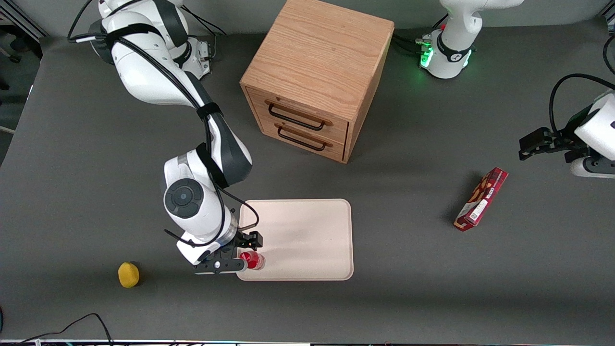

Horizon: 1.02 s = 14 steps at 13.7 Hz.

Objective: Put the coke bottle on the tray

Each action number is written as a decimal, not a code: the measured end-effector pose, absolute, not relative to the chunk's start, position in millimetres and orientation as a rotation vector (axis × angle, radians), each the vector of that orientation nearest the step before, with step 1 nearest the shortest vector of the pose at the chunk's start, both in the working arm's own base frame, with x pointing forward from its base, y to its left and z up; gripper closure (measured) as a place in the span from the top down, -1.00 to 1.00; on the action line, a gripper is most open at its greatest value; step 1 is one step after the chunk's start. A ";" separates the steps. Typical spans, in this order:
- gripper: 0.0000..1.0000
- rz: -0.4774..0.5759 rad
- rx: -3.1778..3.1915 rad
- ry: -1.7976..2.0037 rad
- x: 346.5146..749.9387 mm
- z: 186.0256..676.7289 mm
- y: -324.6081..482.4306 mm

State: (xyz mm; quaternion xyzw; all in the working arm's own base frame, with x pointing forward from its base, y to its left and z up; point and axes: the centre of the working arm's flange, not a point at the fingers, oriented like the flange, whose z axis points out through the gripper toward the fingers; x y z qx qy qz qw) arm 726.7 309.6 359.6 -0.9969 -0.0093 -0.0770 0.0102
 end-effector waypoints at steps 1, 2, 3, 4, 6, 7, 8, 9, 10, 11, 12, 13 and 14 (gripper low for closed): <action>1.00 -0.221 -3.121 -0.017 725.1 374.3 303.4; 1.00 -0.187 -3.132 0.004 722.6 392.5 292.1; 1.00 -0.144 -3.143 0.033 718.9 413.2 275.8; 1.00 -0.118 -3.147 0.061 714.0 434.1 258.2; 1.00 -0.077 -3.147 0.101 695.2 470.5 219.1; 1.00 -0.057 -3.145 0.106 680.4 486.0 200.9; 1.00 -0.040 -3.142 0.108 662.1 500.5 184.0; 1.00 -0.026 -3.137 0.107 639.2 514.2 166.8; 1.00 -0.017 -3.131 0.104 613.2 526.8 147.1; 1.00 -0.019 -3.124 0.088 587.3 538.0 125.2; 1.00 -0.024 -3.117 0.077 563.6 547.2 101.5; 1.00 -0.029 -3.112 0.088 545.8 554.1 79.2; 1.00 -0.034 -3.108 0.110 533.9 558.5 60.2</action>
